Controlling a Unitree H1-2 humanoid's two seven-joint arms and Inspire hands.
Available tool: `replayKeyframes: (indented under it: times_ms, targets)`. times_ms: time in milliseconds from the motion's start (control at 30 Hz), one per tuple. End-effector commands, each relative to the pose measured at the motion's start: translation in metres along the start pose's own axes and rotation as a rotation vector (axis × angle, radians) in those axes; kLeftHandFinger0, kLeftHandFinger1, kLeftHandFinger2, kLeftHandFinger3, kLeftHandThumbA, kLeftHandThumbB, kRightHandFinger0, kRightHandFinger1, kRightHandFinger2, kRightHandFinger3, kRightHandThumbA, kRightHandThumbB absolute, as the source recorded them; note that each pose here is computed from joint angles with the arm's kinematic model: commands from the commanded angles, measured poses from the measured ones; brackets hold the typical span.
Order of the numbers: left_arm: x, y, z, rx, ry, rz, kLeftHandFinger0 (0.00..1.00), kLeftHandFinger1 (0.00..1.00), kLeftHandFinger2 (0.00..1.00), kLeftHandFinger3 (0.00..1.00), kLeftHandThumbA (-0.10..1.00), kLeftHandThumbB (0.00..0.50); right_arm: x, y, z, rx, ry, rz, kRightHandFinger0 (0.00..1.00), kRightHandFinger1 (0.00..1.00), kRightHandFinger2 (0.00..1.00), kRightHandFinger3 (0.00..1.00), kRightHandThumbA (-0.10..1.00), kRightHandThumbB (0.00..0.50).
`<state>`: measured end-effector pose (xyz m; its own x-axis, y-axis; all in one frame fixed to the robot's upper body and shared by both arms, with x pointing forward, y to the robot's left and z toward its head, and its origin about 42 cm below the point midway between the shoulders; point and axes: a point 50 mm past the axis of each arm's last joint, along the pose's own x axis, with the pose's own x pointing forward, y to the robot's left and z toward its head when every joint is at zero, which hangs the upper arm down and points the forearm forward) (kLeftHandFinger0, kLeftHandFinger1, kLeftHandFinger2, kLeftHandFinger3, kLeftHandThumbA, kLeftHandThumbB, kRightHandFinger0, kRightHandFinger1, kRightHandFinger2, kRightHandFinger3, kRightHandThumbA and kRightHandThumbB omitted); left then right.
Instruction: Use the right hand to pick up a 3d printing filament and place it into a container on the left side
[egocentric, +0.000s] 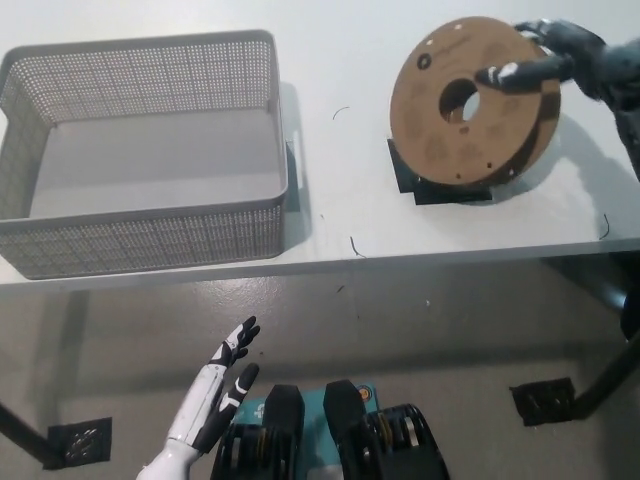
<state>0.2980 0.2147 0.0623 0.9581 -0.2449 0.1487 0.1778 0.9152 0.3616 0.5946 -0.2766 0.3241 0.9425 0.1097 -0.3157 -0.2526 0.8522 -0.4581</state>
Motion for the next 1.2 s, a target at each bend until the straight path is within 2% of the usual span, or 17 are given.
replayKeyframes:
  times_ms: [0,133,167,267,400,433,467,567,633,667,900,933,967,1033,1100,1133,1167]
  targets:
    - [0.008,0.011,0.009,0.002,-0.053,0.012,1.00,1.00,1.00,1.00,1.00,0.182,0.001,0.007,-0.008,0.855,-0.140,0.062,0.00,0.41,0.80,1.00,-0.10,0.162]
    - [0.007,0.007,0.009,-0.001,-0.045,0.012,1.00,1.00,1.00,1.00,1.00,0.183,0.003,0.018,-0.028,1.119,-0.165,0.075,0.00,0.24,0.66,1.00,-0.10,0.154]
    - [0.006,0.007,0.009,-0.002,-0.045,0.013,1.00,1.00,1.00,1.00,1.00,0.179,0.004,0.022,-0.030,1.173,-0.162,0.084,0.00,0.17,0.64,1.00,-0.10,0.116]
    - [0.006,0.006,0.009,-0.001,-0.044,0.013,1.00,1.00,1.00,1.00,1.00,0.174,0.005,0.031,-0.039,1.311,-0.142,0.109,0.00,0.10,0.63,1.00,-0.10,0.123]
    - [0.006,0.007,0.009,0.011,-0.040,0.007,1.00,1.00,1.00,1.00,1.00,0.166,0.008,0.045,-0.046,1.439,-0.161,0.123,0.00,0.06,0.63,0.63,-0.10,0.092]
    - [0.006,0.007,0.009,0.012,-0.041,0.006,1.00,1.00,1.00,1.00,1.00,0.165,0.008,0.047,-0.046,1.464,-0.163,0.127,0.00,0.06,0.64,0.61,-0.10,0.094]
    - [0.006,0.007,0.009,0.013,-0.042,0.006,1.00,1.00,1.00,1.00,1.00,0.167,0.008,0.049,-0.045,1.500,-0.168,0.129,0.00,0.09,0.69,0.93,-0.10,0.113]
    - [0.005,0.007,0.008,0.010,-0.039,0.006,1.00,1.00,1.00,1.00,1.00,0.170,0.009,0.056,-0.039,1.637,-0.198,0.193,0.00,0.13,0.75,1.00,-0.10,0.097]
    - [0.005,0.007,0.007,0.007,-0.037,0.009,1.00,1.00,1.00,1.00,1.00,0.168,0.010,0.059,-0.036,1.652,-0.219,0.207,0.00,0.17,0.76,0.81,-0.10,0.088]
    - [0.004,0.006,0.007,0.013,-0.034,0.008,1.00,1.00,1.00,1.00,1.00,0.169,0.011,0.062,-0.030,1.667,-0.225,0.219,0.00,0.17,0.75,0.56,-0.10,0.117]
    - [0.001,0.003,0.005,0.004,-0.024,0.010,1.00,1.00,1.00,1.00,1.00,0.169,0.011,0.066,0.001,1.647,-0.298,0.291,0.00,0.19,0.68,0.35,-0.10,0.131]
    - [0.001,0.003,0.005,0.003,-0.024,0.009,1.00,1.00,1.00,1.00,1.00,0.161,0.011,0.066,0.006,1.643,-0.298,0.302,0.00,0.19,0.67,0.39,-0.10,0.141]
    - [0.001,0.003,0.006,0.004,-0.025,0.005,1.00,1.00,1.00,1.00,1.00,0.153,0.011,0.065,0.015,1.643,-0.303,0.319,0.00,0.19,0.67,0.54,-0.10,0.140]
    - [0.002,0.004,0.006,0.005,-0.024,0.001,1.00,1.00,1.00,1.00,1.00,0.143,0.009,0.059,0.035,1.582,-0.329,0.339,0.00,0.19,0.65,0.59,-0.10,0.113]
    - [0.002,0.004,0.005,0.004,-0.021,-0.001,1.00,1.00,1.00,1.00,1.00,0.155,0.007,0.055,0.056,1.489,-0.351,0.332,0.00,0.13,0.61,0.88,-0.10,0.101]
    - [0.002,0.004,0.005,0.005,-0.020,-0.003,1.00,1.00,1.00,1.00,1.00,0.156,0.006,0.054,0.062,1.464,-0.358,0.328,0.00,0.10,0.60,0.84,-0.10,0.100]
    - [0.003,0.004,0.005,0.006,-0.021,-0.004,1.00,1.00,1.00,1.00,1.00,0.161,0.005,0.053,0.072,1.423,-0.360,0.298,0.00,0.09,0.60,1.00,-0.10,0.117]
